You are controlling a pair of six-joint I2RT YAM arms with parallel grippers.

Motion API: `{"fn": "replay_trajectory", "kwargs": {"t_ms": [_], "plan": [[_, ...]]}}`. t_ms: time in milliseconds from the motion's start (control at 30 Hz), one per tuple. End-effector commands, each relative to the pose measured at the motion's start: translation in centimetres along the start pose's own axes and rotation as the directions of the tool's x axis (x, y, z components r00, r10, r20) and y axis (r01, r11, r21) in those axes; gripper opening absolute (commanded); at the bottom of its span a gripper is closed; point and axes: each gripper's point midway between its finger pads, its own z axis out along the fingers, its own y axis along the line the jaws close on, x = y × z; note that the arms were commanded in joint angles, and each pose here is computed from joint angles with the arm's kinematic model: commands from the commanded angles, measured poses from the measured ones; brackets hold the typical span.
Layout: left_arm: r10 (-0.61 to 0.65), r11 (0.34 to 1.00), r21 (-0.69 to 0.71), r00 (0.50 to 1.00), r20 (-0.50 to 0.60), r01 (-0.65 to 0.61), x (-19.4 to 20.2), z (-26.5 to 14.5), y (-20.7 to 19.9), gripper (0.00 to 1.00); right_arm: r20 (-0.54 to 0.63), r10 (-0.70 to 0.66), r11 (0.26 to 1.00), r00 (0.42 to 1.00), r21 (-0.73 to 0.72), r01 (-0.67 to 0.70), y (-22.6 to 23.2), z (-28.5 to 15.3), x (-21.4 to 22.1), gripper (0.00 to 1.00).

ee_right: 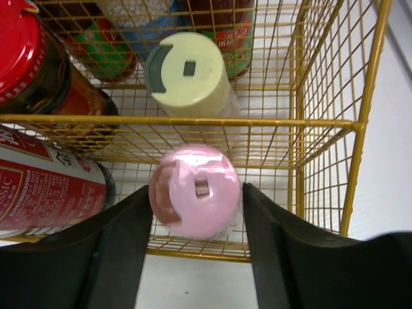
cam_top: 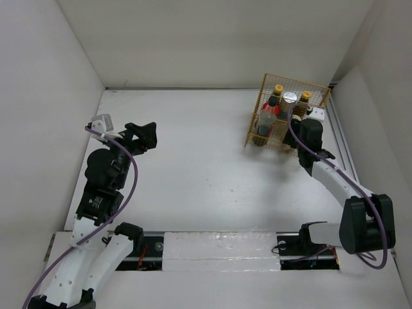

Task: Organize the condiment bottles

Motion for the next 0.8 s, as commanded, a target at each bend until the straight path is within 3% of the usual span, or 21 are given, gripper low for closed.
{"fn": "replay_trajectory", "kwargs": {"t_ms": [0,233,400,500,533,667,767], "plan": [[-0.011,0.998,0.055,0.999,0.043,0.008,-1.5,0.0,-1.4,0.83,0.032,0.033,0.999,0.999,-0.019,-0.032,0.4,-0.5,-1.7,0.64],[-0.01,0.998,0.063,0.999,0.039,0.008,-1.4,-0.1,-1.5,1.0,0.168,0.078,0.996,0.983,-0.066,-0.068,0.6,-4.3,-6.5,0.99],[-0.008,0.997,0.072,1.0,0.024,0.006,-1.0,0.1,-1.7,1.0,0.345,0.114,0.986,0.932,-0.154,-0.063,1.1,-10.4,-12.0,0.99],[-0.001,0.994,0.11,1.0,0.024,-0.002,-1.1,0.1,-2.4,1.0,0.419,0.144,0.947,0.896,-0.322,-0.002,3.9,-14.9,-14.0,0.99],[-0.001,0.994,0.11,1.0,0.024,-0.002,-1.1,0.1,-2.4,1.0,0.433,0.141,0.925,0.89,-0.379,0.038,5.0,-15.8,-14.1,0.99],[-0.008,0.992,0.126,1.0,0.011,0.007,-1.1,0.2,-2.8,1.0,0.435,0.115,0.667,0.893,-0.7,0.255,12.7,-20.5,-12.2,0.99],[-0.018,0.992,0.126,1.0,0.01,0.016,-1.2,0.3,-3.0,1.0,0.364,0.025,0.527,0.931,-0.796,0.297,17.0,-20.7,-8.2,0.99]]}}
